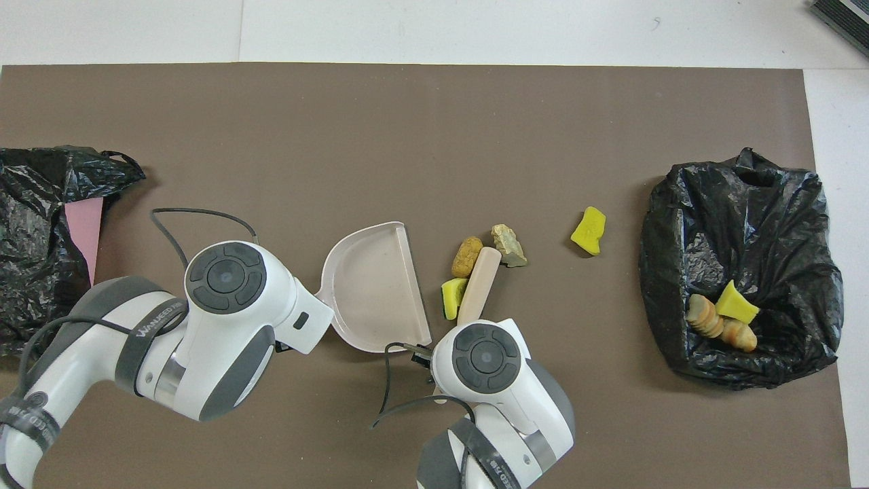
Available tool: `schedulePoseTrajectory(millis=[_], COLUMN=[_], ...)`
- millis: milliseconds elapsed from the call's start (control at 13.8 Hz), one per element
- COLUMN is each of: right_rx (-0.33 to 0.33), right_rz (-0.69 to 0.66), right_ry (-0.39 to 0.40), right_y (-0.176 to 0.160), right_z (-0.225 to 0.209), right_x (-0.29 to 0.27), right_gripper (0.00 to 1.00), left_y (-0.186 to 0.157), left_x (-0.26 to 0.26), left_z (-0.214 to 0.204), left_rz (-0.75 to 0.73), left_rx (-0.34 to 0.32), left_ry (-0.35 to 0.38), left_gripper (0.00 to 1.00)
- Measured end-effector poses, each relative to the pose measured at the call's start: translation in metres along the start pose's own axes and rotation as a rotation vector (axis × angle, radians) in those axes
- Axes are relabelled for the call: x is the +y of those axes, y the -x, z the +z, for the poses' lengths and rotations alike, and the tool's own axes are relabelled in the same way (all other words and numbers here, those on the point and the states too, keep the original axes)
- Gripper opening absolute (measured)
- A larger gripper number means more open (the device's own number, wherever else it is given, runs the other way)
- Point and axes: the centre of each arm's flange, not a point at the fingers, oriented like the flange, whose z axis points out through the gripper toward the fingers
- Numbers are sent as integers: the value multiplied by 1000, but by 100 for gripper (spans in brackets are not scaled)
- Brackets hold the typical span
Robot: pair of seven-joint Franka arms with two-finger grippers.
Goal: Sweep and dump trash in bin
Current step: 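Sweep debris with the right gripper into the dustpan held by the left gripper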
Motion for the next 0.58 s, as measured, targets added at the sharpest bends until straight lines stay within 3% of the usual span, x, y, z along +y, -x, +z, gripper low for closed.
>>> schedulePoseTrajectory(millis=[290,579], right_rx=[-32,-35], right_rz=[-228,-379], right_ry=[-34,-80], right_y=[10,47], right_z=[-2,-22], right_x=[-8,-44], right_gripper=[26,26], left_y=[1,1], left_x=[0,-2], left_z=[0,-1], left_rz=[-2,-5], left_rx=[0,7], left_ry=[0,-7], left_gripper=[32,32])
